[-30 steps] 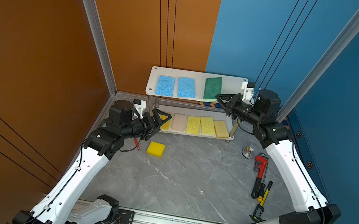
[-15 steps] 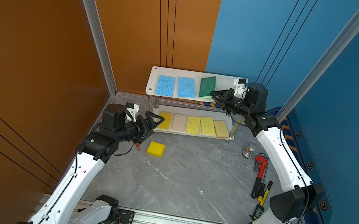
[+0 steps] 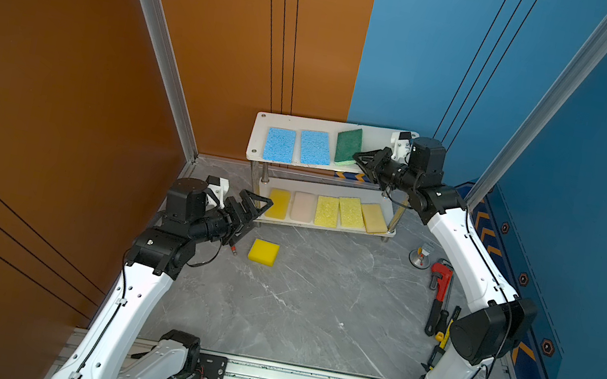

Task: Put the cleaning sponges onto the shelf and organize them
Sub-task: 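Place the green sponge on the top shelf with the right gripper while the left withdraws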

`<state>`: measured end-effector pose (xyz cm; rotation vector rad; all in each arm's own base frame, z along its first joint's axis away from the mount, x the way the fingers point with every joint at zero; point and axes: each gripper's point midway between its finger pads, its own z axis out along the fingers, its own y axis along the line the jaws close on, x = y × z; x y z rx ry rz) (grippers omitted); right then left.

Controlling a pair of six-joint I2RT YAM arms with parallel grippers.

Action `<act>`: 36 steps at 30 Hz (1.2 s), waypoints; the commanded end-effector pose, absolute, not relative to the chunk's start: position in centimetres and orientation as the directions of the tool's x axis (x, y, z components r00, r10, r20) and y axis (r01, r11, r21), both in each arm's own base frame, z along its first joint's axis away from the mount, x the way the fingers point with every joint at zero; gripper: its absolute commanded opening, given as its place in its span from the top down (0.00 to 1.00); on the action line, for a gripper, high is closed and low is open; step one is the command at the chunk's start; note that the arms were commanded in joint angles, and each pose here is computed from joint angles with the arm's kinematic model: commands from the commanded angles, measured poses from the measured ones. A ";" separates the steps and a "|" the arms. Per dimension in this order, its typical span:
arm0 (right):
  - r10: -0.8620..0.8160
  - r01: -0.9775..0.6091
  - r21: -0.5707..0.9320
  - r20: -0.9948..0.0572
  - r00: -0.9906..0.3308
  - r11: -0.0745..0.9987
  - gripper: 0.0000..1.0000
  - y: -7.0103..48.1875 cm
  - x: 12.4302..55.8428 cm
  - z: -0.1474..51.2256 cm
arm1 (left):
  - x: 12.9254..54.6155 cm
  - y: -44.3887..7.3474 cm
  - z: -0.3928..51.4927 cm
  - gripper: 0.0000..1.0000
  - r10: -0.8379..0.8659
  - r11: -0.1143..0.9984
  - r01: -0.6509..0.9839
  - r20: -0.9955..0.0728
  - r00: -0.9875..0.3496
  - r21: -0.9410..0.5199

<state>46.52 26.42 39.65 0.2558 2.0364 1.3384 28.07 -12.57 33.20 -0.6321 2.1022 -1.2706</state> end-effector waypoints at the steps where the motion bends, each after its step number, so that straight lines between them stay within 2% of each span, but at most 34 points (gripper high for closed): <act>1: 0.492 -0.223 0.861 -0.454 -0.743 0.457 0.83 26.4 47.0 40.4 | 27.3 -12.4 32.7 0.02 -0.651 0.435 -0.095 -0.240 -0.720 -0.895; 9: 0.488 -0.229 0.868 -0.446 -0.750 0.441 0.80 26.8 47.5 40.7 | 27.3 -11.9 32.4 0.02 -0.663 0.429 -0.108 -0.231 -0.712 -0.897; 14: 0.494 -0.224 0.871 -0.440 -0.750 0.437 0.67 26.4 47.6 40.8 | 27.5 -11.8 32.3 0.02 -0.666 0.429 -0.114 -0.229 -0.710 -0.896; 23: 0.509 -0.216 0.874 -0.437 -0.742 0.436 0.56 25.4 47.3 41.5 | 28.1 -11.8 32.3 0.02 -0.663 0.434 -0.116 -0.230 -0.712 -0.893; 29: 0.482 -0.196 0.853 -0.446 -0.754 0.483 0.51 25.2 46.5 40.9 | 28.2 -11.8 32.4 0.02 -0.660 0.437 -0.114 -0.232 -0.715 -0.892; 36: 0.432 -0.182 0.783 -0.502 -0.749 0.595 0.47 24.4 45.5 39.9 | 28.4 -11.8 32.4 0.02 -0.655 0.439 -0.111 -0.232 -0.719 -0.892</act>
